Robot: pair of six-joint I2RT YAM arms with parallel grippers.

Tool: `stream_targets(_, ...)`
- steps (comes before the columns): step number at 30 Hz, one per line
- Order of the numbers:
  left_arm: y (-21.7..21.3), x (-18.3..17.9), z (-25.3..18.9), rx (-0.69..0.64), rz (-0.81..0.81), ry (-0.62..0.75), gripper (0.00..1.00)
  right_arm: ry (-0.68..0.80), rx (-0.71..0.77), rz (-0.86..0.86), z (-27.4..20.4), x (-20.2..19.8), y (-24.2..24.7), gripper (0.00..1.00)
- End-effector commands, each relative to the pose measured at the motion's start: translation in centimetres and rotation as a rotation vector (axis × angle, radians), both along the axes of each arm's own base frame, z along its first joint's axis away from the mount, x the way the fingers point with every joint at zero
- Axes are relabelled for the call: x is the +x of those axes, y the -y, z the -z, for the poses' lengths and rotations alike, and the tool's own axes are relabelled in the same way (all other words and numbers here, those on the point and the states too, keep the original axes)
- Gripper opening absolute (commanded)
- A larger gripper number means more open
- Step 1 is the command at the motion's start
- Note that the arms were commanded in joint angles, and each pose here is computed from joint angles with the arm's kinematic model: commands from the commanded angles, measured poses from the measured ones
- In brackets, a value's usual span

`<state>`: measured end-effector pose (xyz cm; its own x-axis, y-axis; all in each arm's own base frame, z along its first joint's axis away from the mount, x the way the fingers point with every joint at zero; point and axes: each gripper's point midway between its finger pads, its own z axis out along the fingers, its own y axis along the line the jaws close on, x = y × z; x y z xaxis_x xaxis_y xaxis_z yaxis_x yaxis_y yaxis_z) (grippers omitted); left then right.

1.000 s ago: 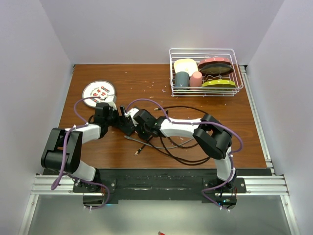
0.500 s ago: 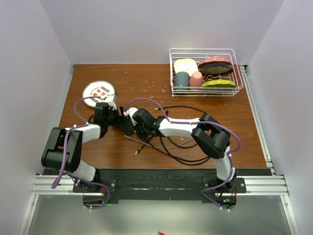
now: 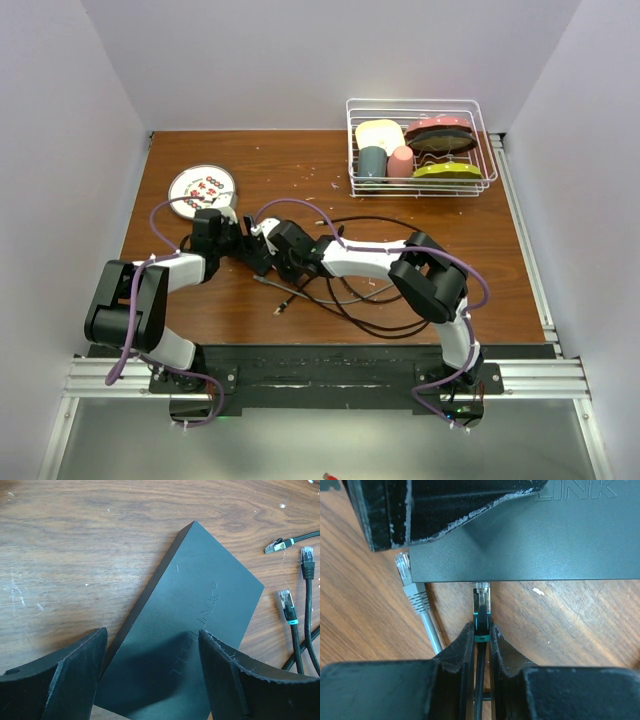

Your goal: Insert the plug into the switch port

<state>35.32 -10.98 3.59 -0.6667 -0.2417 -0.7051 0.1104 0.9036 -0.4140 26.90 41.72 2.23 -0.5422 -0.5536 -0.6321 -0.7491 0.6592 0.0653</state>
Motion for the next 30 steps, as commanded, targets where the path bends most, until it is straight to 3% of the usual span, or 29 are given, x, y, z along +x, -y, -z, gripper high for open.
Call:
stream_targets(1,1.6,0.7,-1.8,-0.055,0.071,0.058,0.77,-0.001,-0.015,0.023,1.4,0.7,-0.9,0.0)
stream_targets(8,1.8,0.7,-2.0,-0.057,0.081,0.064,0.77,0.007,-0.052,0.051,1.9,1.3,-0.6,0.0)
stream_targets(15,1.0,2.1,-3.1,-0.016,0.047,0.093,0.86,0.004,-0.06,0.035,2.0,1.0,-0.5,0.0)
stream_targets(21,0.3,4.7,-4.6,0.037,0.015,0.136,0.86,0.014,-0.06,0.026,1.7,0.9,-0.1,0.0)
stream_targets(30,1.1,5.3,-1.5,0.026,0.053,0.064,0.81,0.02,-0.06,0.009,1.5,0.7,0.1,0.0)
